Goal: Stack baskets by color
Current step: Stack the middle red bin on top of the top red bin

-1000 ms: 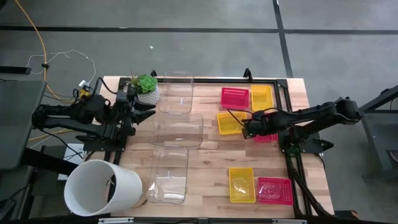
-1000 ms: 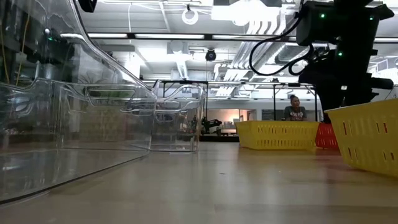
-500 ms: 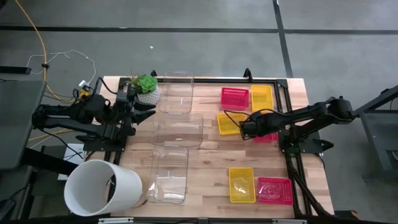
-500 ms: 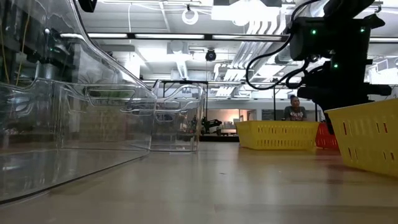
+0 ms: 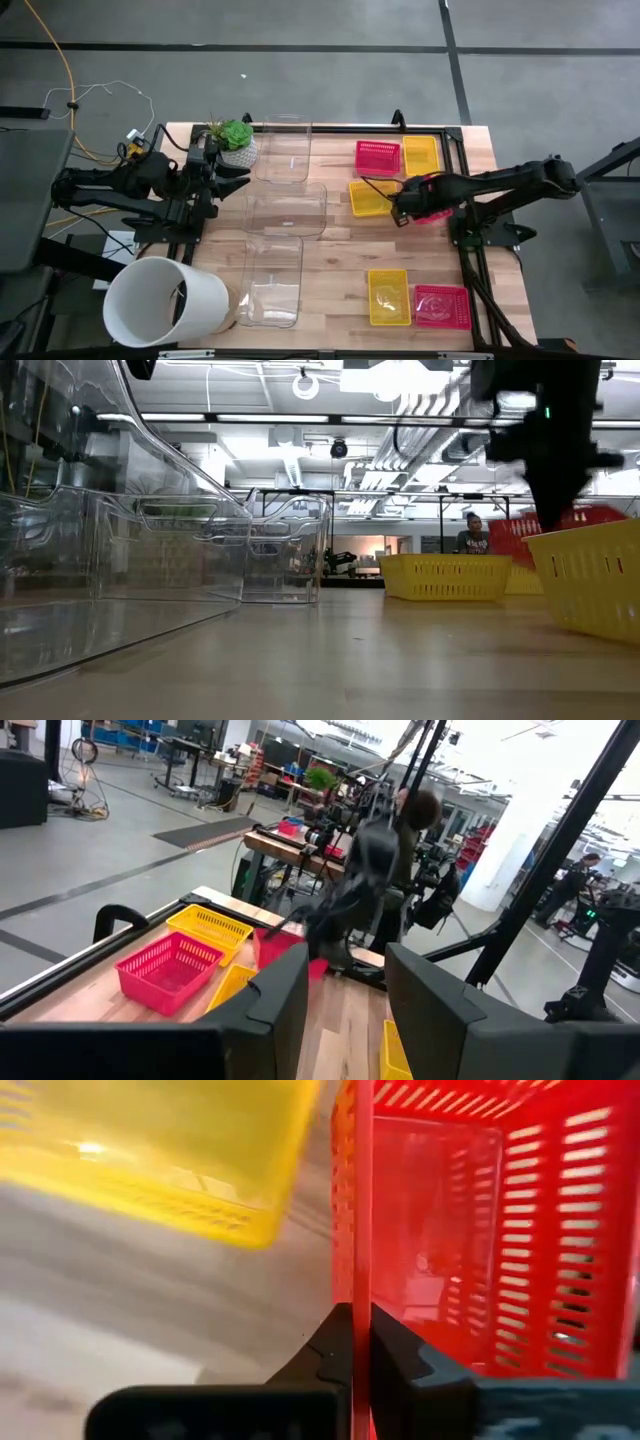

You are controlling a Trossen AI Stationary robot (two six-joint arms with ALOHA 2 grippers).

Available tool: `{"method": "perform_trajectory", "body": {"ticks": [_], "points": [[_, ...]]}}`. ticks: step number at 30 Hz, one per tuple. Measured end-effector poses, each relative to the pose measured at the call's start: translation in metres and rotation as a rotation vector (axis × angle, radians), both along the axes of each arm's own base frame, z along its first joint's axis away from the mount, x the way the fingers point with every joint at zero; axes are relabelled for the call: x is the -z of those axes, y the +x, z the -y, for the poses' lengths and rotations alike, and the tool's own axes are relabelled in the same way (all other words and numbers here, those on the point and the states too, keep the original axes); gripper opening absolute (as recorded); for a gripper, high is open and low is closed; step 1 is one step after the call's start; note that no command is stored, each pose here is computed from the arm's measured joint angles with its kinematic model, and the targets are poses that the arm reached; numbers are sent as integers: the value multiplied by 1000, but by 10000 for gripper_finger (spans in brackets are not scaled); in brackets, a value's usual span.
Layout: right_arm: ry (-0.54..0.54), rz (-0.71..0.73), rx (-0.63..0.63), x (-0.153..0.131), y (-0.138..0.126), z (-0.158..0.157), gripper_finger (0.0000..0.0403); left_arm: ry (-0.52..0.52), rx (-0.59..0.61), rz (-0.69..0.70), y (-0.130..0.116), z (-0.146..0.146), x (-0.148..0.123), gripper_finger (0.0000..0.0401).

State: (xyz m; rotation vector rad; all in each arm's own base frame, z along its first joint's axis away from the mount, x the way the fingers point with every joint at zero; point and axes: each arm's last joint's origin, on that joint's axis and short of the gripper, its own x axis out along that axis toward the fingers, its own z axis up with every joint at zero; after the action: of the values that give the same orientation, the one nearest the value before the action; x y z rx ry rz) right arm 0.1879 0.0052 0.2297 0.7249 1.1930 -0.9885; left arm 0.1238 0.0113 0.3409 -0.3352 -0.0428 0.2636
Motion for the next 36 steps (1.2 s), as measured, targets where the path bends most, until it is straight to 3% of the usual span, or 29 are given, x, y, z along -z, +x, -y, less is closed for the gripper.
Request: {"method": "perform_trajectory", "body": {"ticks": [5,8,11,15,19,26,36], "points": [[-174,98,-160,-72,11,-1,2,0,0,0,0,0,0,122],[-257,118,-379,-99,24,11,1,0,-1,0,0,0,0,122],[-324,47,-627,-106,39,29,1,19,-13,-5,0,0,0,122],[-355,-147,-850,-90,55,59,1,33,-17,-9,0,0,0,122],[-310,-306,-938,-62,67,92,0,33,-17,-9,0,0,0,122],[-241,-312,-970,-18,83,134,0,33,-19,-9,0,-1,0,122],[-189,-355,-1051,10,86,144,0,33,-19,-9,0,-1,0,122]]}}
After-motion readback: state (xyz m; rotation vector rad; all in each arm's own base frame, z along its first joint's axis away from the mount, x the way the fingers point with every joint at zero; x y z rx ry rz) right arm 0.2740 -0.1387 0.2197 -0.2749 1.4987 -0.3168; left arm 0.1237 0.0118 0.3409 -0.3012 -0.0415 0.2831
